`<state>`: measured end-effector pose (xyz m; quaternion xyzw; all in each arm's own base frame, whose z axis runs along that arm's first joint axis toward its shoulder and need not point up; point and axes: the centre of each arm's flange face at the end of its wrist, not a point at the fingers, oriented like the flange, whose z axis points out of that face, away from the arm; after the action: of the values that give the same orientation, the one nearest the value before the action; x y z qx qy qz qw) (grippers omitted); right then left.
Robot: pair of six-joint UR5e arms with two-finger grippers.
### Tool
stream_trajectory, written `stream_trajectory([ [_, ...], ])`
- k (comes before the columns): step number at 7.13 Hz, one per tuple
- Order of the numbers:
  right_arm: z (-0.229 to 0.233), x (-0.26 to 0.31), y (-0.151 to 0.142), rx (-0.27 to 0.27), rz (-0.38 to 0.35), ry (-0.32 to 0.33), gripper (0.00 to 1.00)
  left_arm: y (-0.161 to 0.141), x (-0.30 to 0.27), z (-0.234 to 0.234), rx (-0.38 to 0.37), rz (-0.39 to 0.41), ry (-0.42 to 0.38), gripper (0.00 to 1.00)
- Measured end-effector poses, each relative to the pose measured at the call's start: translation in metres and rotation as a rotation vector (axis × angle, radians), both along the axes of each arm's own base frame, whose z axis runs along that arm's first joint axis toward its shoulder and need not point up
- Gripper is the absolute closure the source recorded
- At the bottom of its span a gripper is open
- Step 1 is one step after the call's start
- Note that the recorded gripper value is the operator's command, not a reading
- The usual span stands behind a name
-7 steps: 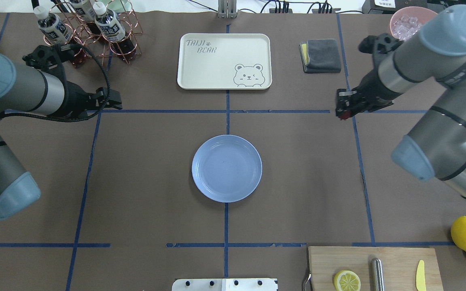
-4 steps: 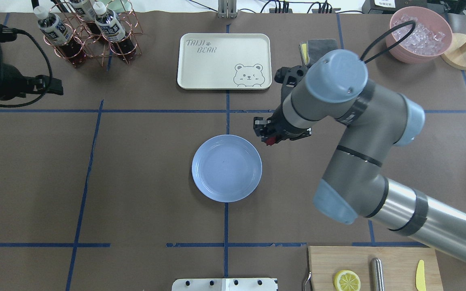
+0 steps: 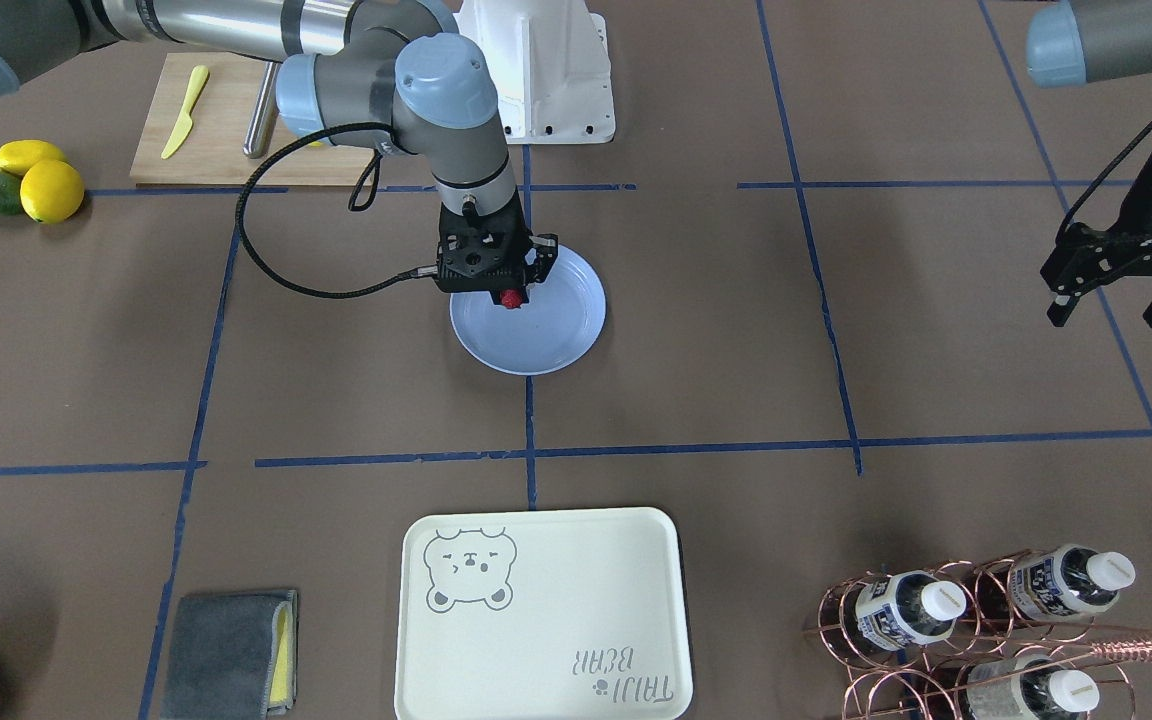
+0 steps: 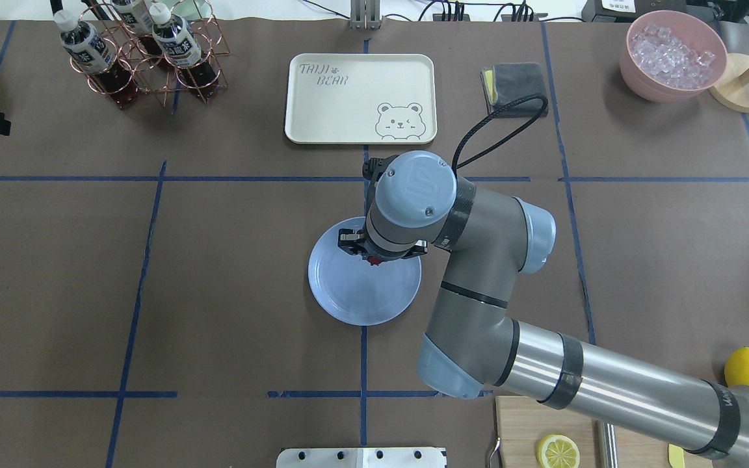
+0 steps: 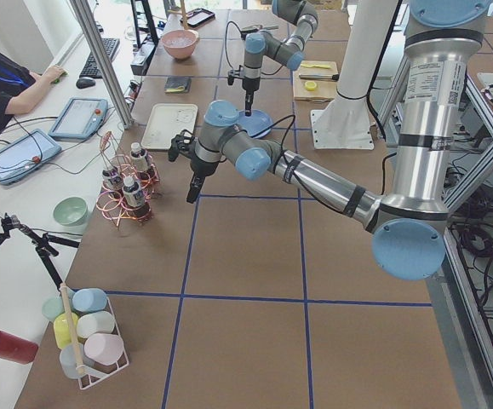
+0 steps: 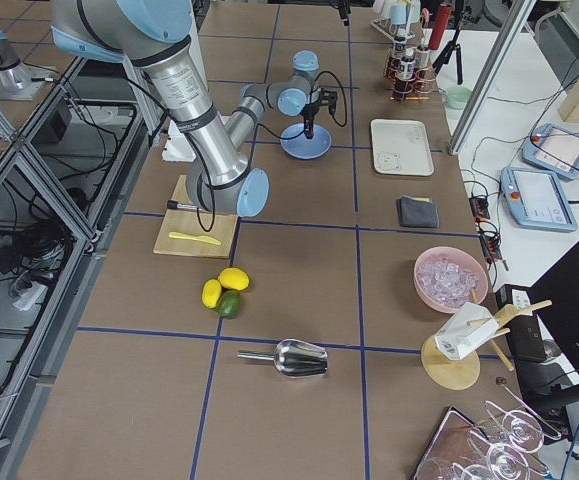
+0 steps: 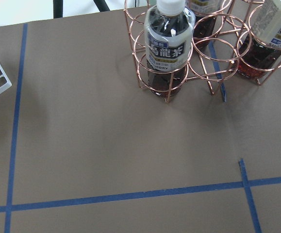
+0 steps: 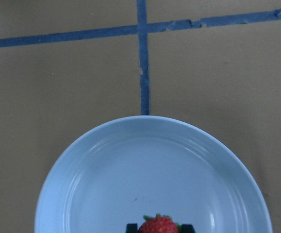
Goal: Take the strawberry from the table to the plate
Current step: 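Carry the strawberry with the right gripper over the blue plate, then open the right gripper to drop the strawberry onto the plate and lift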
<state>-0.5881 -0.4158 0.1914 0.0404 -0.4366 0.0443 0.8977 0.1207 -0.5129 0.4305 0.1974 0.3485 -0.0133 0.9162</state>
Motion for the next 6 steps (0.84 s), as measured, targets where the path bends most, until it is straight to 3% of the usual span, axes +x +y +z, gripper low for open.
stream_trajectory([
  [2,0.002,-0.019,-0.004,0.006,0.003,-0.005,1.00,-0.002,-0.005,0.004,0.001,0.005,-0.005,0.00],
  [3,0.002,-0.022,-0.004,0.007,0.002,-0.008,0.18,-0.002,-0.005,0.006,-0.001,0.006,-0.007,0.00],
  [4,0.003,-0.024,-0.003,0.008,0.002,-0.011,0.00,-0.002,-0.005,0.007,-0.003,0.006,-0.008,0.00],
  [6,0.000,-0.023,-0.001,0.004,0.004,-0.021,0.00,-0.003,-0.005,0.010,-0.007,0.006,-0.009,0.00],
])
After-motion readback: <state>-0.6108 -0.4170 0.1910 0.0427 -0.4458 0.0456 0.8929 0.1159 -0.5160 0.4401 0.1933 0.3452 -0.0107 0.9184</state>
